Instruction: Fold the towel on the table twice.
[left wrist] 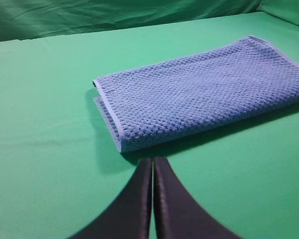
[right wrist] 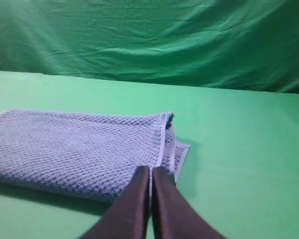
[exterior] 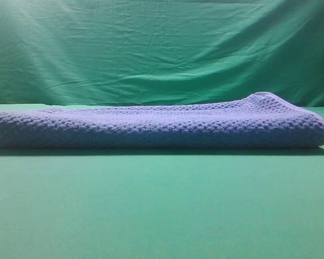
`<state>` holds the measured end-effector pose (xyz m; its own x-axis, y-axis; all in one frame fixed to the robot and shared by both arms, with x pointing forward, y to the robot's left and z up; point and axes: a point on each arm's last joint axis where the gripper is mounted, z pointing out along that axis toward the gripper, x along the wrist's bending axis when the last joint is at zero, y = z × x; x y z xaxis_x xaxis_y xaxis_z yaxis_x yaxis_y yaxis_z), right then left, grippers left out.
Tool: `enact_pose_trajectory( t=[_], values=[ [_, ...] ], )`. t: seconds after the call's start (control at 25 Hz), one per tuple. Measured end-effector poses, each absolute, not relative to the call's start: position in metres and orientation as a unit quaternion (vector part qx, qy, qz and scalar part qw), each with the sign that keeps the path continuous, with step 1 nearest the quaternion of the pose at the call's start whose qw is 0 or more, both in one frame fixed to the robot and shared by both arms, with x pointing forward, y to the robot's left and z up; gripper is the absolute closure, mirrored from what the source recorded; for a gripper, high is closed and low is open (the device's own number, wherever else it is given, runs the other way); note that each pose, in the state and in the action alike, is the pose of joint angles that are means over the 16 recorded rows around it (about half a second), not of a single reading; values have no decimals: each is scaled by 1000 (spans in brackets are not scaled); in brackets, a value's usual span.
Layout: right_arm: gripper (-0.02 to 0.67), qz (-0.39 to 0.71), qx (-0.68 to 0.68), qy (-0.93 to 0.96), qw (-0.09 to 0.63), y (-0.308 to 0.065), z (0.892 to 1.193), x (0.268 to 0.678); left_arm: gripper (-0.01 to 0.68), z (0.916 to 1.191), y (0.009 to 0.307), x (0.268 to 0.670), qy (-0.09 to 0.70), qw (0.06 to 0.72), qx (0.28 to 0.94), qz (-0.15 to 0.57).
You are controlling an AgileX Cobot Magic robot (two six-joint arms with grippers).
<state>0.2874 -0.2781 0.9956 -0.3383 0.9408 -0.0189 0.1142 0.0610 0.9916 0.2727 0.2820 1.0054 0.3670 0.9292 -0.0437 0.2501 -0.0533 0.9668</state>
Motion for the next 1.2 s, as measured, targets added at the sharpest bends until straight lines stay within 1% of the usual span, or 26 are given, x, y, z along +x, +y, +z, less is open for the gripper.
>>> enact_pose_trajectory(
  t=[0.48,1.0,1.2],
  values=[
    [649,530,426,618,394,-279,986,290,673,995,281,276,461,513,647,327],
    [649,491,449,656,356,-277,954,291,673,982,281,281,465,511,644,328],
    [649,481,453,667,344,-277,948,290,673,973,281,282,469,507,646,325]
  ],
)
